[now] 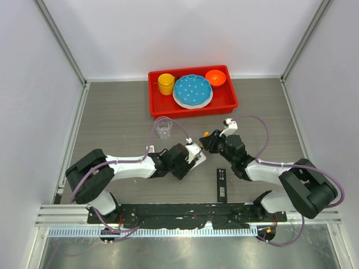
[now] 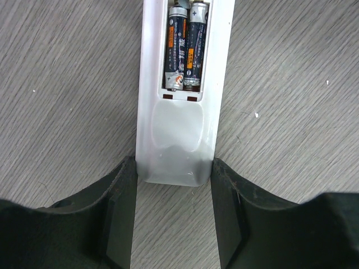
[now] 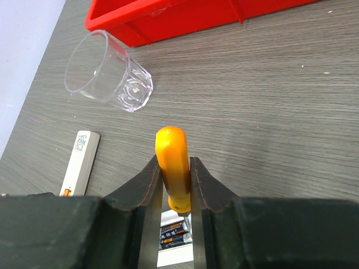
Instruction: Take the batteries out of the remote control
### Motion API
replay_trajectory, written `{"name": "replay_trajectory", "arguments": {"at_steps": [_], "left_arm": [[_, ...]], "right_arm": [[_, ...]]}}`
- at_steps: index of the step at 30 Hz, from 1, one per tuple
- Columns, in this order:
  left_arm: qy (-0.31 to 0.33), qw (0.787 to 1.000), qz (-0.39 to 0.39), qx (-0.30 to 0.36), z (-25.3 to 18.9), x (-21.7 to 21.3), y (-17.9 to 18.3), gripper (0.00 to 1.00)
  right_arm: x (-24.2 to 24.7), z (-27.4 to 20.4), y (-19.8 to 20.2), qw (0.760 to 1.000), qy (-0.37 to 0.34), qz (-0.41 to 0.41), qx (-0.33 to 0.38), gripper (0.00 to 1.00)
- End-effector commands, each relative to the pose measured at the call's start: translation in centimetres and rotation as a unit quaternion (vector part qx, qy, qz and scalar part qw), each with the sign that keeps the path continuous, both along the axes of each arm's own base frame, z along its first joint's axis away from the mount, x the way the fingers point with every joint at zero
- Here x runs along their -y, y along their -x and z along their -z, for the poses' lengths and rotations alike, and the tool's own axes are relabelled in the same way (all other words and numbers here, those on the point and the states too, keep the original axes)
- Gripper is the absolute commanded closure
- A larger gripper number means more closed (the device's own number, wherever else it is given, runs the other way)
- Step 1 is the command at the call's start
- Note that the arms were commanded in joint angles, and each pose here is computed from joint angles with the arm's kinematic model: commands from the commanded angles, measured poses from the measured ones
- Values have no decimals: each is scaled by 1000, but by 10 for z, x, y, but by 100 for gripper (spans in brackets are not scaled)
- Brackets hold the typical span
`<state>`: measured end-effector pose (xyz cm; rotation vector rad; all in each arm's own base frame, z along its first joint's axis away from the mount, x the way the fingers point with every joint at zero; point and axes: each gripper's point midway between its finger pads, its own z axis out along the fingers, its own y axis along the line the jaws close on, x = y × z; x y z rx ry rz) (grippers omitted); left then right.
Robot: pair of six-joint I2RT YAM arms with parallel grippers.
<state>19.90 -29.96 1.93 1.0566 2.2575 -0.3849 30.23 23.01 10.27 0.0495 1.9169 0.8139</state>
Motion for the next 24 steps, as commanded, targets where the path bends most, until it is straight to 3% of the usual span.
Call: {"name": "replay_trajectory", "arguments": {"at_steps": [1,11,24], "left_arm": [[28,1000,4,-13,0,10,3,100],[26,1000,-3,-15,1,8,0,100],[25,1000,-7,-14,1,7,-1,100]], "right_arm": [[-44,-36,42,986,-112,-118,-28,99],[-38,-42,45,987,-109,-113,-32,99],[-13,-35,31,998,-40,-50,-22,99]]}}
